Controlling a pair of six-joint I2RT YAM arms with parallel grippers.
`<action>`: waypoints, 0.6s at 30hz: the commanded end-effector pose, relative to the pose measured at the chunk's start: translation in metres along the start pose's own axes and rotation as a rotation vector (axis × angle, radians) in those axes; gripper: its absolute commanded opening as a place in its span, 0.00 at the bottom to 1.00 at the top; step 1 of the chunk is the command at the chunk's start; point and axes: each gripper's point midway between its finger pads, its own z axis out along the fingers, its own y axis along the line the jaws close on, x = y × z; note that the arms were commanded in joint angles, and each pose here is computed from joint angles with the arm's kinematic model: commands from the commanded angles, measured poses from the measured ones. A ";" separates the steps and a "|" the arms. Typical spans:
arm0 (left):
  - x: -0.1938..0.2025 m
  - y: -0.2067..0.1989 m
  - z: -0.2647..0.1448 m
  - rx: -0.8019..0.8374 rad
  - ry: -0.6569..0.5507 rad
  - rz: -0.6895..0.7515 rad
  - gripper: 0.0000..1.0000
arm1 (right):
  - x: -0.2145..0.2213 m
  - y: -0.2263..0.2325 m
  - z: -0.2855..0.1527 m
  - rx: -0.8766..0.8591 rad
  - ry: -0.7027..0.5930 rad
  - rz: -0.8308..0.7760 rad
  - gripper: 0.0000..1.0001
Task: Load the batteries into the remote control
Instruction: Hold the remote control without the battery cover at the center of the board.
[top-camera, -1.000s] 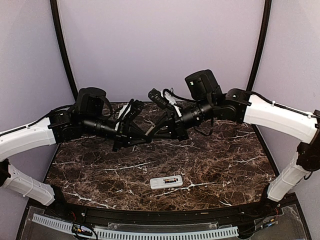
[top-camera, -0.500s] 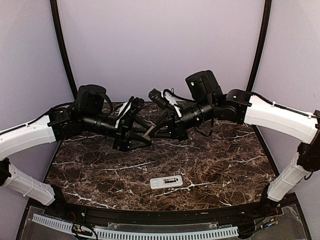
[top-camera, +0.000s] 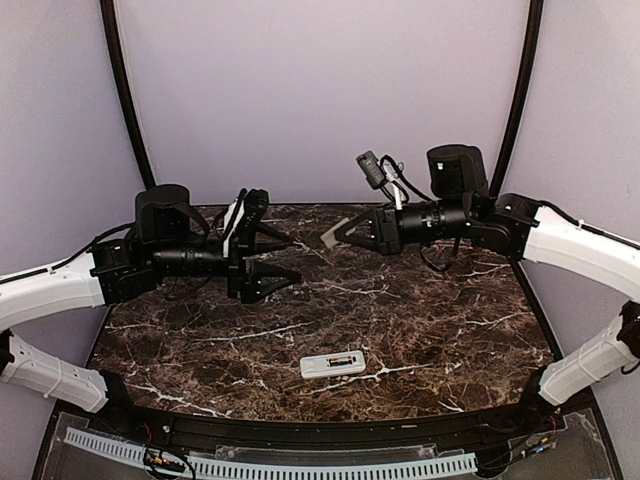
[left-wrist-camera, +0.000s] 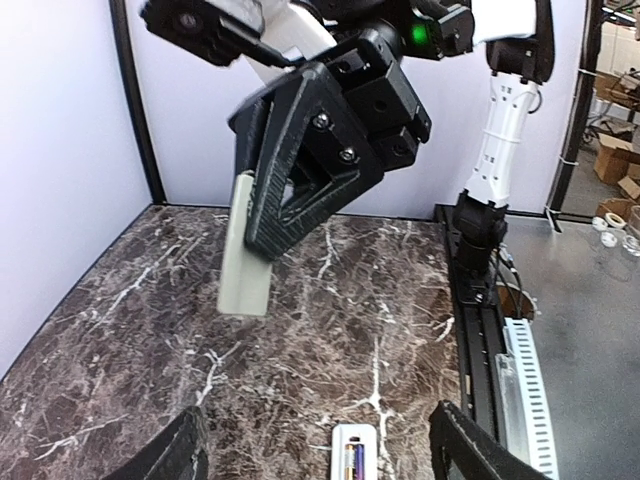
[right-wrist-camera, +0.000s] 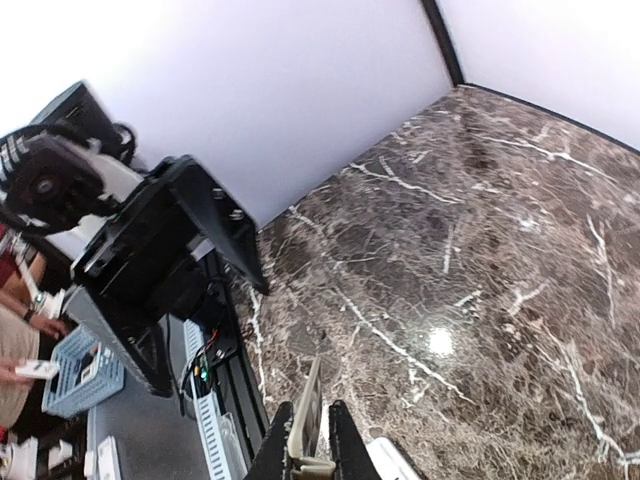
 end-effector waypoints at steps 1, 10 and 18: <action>-0.017 0.023 -0.005 -0.163 -0.082 0.128 0.75 | -0.003 -0.027 -0.011 0.100 -0.116 0.266 0.00; 0.007 0.014 0.026 -0.190 0.014 0.464 0.80 | 0.028 -0.037 -0.014 0.127 -0.109 0.402 0.00; 0.098 0.011 0.034 -0.169 0.273 0.313 0.80 | 0.095 -0.055 -0.004 0.156 0.020 0.545 0.00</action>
